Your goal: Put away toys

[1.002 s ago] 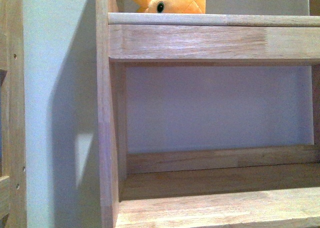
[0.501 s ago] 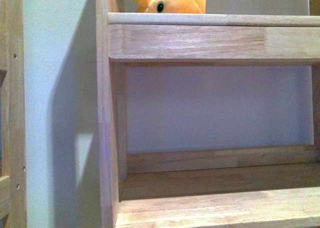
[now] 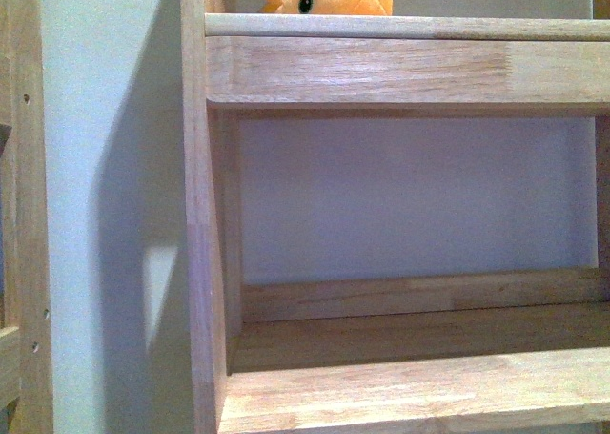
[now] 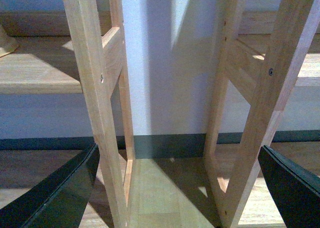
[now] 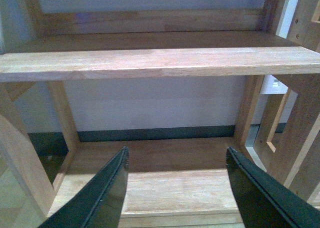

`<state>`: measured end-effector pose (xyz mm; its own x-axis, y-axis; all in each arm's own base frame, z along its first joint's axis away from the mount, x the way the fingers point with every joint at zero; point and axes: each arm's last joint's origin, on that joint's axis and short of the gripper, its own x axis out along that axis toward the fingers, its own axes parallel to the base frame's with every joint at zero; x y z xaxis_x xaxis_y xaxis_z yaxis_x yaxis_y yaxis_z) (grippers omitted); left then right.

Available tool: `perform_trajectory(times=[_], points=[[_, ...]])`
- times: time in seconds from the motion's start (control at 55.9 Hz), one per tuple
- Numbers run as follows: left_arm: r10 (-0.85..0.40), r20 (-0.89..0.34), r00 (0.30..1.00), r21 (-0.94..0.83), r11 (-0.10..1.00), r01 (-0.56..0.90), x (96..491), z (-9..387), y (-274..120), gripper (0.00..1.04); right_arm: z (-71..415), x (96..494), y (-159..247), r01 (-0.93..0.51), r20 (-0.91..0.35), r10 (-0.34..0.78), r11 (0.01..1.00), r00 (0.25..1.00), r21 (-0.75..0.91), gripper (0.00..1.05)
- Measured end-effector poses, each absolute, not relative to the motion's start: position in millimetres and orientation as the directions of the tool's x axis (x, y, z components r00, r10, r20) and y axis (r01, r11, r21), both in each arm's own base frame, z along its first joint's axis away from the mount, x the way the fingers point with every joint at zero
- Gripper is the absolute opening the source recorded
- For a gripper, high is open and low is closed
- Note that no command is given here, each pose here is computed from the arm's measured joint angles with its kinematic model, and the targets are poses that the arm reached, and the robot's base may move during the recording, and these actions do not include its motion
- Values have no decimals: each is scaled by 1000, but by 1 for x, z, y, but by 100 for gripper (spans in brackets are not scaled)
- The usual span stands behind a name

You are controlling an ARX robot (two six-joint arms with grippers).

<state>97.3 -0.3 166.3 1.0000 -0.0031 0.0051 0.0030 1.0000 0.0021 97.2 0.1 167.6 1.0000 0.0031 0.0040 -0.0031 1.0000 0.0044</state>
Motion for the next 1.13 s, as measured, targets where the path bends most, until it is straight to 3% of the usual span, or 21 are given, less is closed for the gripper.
perform_trajectory(times=[0.179,1.128], points=[[-3,5,1000,2,1000,3,97,166,0,98,168,97,0,-3,4,3,1000,1000,5,99],[-3,5,1000,2,1000,3,97,166,0,98,168,97,0,-3,4,3,1000,1000,4,98]])
